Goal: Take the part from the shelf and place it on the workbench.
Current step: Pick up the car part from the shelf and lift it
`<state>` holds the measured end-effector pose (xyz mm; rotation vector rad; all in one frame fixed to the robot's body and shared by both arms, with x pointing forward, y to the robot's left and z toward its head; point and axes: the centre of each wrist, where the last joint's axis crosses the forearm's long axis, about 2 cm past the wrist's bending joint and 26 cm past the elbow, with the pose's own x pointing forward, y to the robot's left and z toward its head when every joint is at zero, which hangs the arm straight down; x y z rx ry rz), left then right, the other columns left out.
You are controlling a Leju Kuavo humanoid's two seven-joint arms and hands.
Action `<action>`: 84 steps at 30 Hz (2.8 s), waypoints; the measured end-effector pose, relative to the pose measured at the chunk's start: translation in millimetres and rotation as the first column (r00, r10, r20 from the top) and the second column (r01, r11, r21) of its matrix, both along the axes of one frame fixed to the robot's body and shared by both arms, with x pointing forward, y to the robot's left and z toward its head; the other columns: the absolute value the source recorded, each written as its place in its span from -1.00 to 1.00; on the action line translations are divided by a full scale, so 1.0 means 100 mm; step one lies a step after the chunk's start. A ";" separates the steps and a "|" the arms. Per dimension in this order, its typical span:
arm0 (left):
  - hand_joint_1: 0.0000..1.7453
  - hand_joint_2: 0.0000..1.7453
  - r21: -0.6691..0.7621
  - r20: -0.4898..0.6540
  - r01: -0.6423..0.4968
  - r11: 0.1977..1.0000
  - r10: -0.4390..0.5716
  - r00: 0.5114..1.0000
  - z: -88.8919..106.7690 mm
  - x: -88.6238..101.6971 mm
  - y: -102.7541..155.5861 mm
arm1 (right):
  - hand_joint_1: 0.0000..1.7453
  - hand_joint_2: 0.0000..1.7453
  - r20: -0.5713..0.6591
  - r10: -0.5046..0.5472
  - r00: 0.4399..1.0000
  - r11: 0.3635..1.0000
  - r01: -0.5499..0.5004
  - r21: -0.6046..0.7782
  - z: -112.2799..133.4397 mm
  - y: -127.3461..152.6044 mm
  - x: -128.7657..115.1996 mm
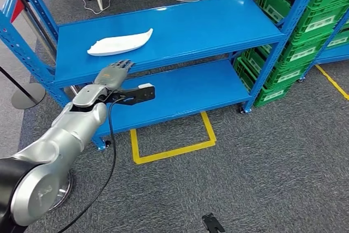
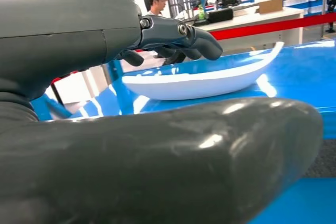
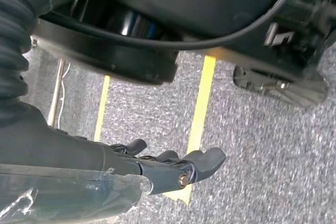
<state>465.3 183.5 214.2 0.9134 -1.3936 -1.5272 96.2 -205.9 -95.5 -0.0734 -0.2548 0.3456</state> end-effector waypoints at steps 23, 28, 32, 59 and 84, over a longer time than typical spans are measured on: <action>-1.00 -1.00 0.006 -0.017 -0.002 1.000 0.003 1.000 -0.06 -0.02 0.01 | -1.00 1.00 0.007 -0.001 1.000 1.000 0.001 0.002 0.00 0.00 0.02; -1.00 -1.00 0.010 -0.018 0.000 1.000 0.000 1.000 -0.03 -0.01 0.00 | -1.00 1.00 0.000 0.000 1.000 1.000 0.000 0.004 0.00 0.00 -0.02; -1.00 -1.00 0.009 -0.011 0.002 1.000 -0.002 1.000 0.01 0.00 -0.01 | -1.00 1.00 0.000 0.000 1.000 1.000 0.000 0.004 0.00 0.00 -0.01; -1.00 -1.00 0.014 -0.029 0.008 1.000 -0.007 1.000 -0.02 -0.01 -0.03 | -1.00 1.00 -0.005 0.002 1.000 1.000 -0.002 0.008 0.00 0.03 -0.03; -1.00 -1.00 0.015 -0.051 0.006 1.000 -0.005 0.999 -0.12 -0.06 -0.02 | -1.00 1.00 0.002 0.001 1.000 1.000 -0.001 0.010 0.00 0.03 -0.01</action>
